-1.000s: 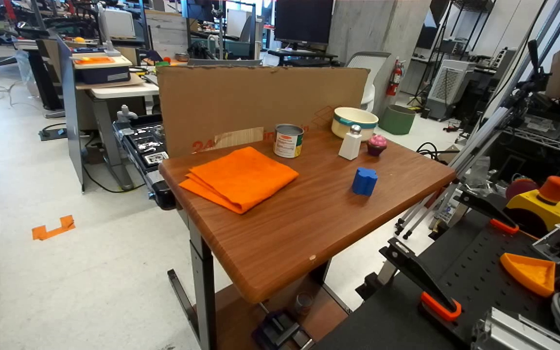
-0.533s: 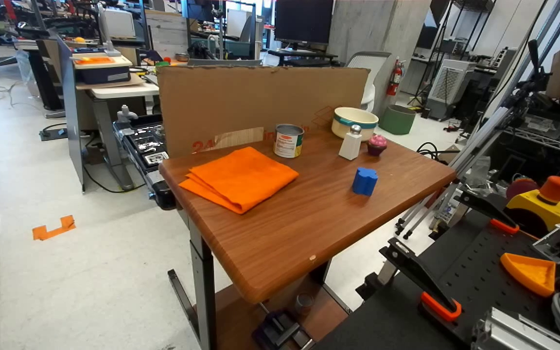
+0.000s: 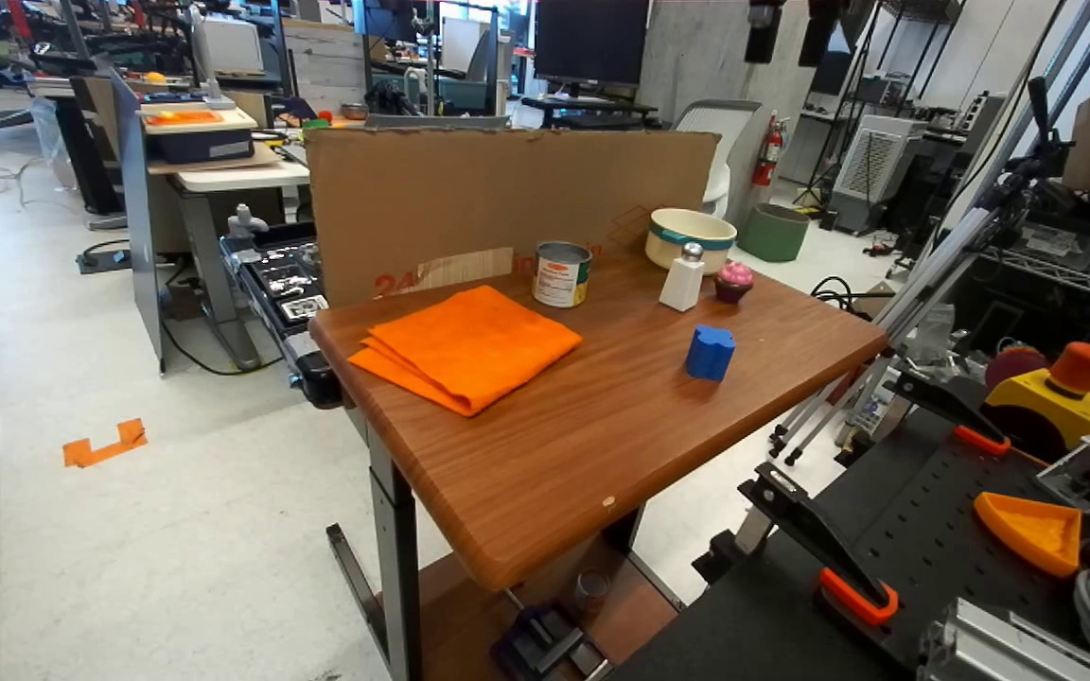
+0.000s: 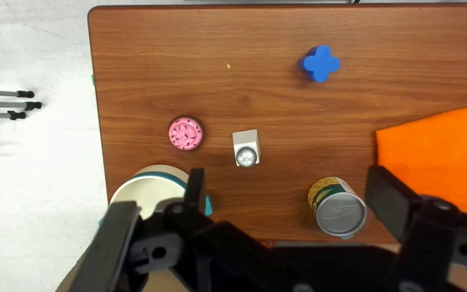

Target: Put the salt cellar in the white pot

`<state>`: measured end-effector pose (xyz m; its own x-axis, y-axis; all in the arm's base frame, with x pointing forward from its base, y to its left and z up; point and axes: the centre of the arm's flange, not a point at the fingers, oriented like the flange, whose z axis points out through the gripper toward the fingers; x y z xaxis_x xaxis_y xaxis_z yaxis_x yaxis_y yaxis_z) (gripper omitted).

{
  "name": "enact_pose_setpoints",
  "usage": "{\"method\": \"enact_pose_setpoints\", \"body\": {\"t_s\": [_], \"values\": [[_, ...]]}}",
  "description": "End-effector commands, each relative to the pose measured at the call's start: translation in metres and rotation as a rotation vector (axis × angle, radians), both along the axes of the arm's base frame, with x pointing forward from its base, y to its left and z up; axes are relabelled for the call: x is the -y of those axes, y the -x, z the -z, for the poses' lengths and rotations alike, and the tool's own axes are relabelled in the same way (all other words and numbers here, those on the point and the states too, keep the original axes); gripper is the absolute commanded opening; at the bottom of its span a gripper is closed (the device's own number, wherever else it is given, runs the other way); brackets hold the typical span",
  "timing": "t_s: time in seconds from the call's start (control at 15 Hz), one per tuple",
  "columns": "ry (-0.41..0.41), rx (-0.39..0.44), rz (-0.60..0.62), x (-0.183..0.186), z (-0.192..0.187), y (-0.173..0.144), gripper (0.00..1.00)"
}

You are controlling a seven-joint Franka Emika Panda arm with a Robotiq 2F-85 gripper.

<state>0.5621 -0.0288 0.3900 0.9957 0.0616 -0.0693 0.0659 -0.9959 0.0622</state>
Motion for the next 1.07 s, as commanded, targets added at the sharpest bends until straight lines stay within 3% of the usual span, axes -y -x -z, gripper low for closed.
{"method": "enact_pose_setpoints", "body": {"t_s": [0.0, 0.6, 1.0], "values": [[-0.021, -0.022, -0.017, 0.01, 0.03, -0.042, 1.0], [0.036, -0.11, -0.022, 0.018, 0.128, -0.085, 1.0], [0.064, -0.163, -0.034, 0.02, 0.173, -0.099, 1.0]]}}
